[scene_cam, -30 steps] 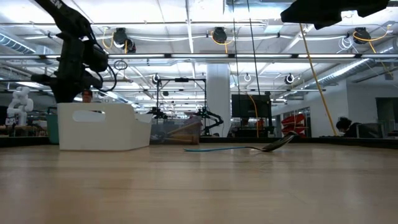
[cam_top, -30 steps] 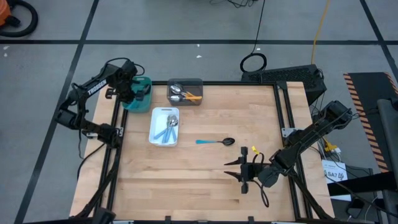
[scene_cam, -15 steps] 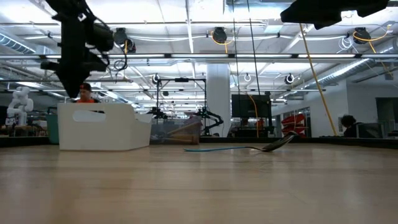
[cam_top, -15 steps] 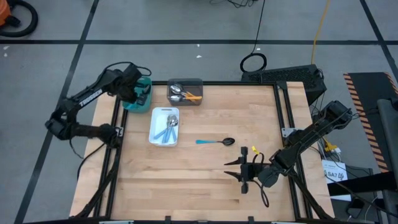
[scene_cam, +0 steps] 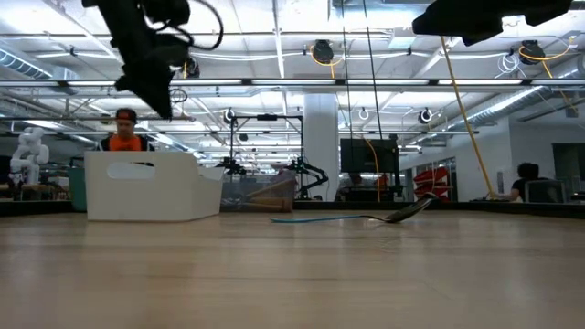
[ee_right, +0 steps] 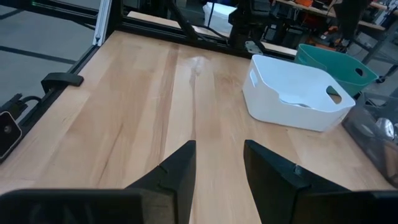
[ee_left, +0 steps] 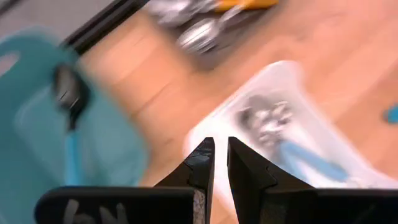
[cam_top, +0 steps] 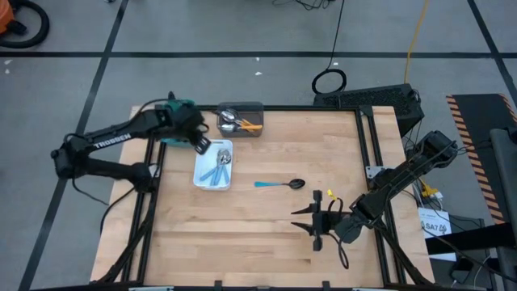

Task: Sort silverware by color (type)
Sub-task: Put the blue spoon into the green bin

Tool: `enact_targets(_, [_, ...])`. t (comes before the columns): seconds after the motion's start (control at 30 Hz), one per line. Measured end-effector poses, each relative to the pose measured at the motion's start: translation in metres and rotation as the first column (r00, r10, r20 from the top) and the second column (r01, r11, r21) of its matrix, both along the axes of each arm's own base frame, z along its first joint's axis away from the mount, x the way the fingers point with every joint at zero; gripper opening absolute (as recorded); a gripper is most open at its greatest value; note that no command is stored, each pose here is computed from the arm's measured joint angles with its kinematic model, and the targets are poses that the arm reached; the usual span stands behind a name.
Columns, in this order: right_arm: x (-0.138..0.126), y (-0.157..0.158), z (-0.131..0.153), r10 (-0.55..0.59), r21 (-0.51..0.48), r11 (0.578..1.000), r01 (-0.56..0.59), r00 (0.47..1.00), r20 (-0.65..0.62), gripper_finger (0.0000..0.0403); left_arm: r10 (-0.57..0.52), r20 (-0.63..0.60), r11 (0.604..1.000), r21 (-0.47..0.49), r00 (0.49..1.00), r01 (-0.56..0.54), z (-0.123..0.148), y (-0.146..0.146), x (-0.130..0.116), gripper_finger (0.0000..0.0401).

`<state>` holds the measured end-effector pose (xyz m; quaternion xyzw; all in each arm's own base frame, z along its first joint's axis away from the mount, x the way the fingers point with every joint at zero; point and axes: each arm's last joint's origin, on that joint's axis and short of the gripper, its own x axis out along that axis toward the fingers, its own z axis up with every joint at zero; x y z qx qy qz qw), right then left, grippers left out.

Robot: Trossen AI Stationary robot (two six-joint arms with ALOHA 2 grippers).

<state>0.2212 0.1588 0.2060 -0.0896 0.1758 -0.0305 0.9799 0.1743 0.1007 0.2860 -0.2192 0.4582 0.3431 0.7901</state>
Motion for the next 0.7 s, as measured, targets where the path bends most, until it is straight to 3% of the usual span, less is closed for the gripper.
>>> enact_targets(0.17, [-0.001, -0.001, -0.002, -0.018, 0.03, 0.999, 0.018, 1.0, -0.017, 0.0128, -0.164, 0.087, 0.983, 0.093, 0.983, 0.156, 0.006, -0.029, 0.025, 0.0047])
enact_targets(0.47, [-0.003, -0.002, -0.006, -0.045, 0.064, 0.997, 0.049, 0.998, -0.053, 0.0128, -0.421, 0.203, 0.899, 0.226, 0.884, 0.376, 0.012, -0.075, 0.059, 0.0047])
enact_targets(0.7, [-0.004, -0.003, -0.009, -0.053, 0.06, 0.997, 0.058, 0.996, -0.076, 0.0128, -0.54, 0.135, 0.827, 0.267, 0.831, 0.495, -0.008, -0.095, 0.088, 0.0047])
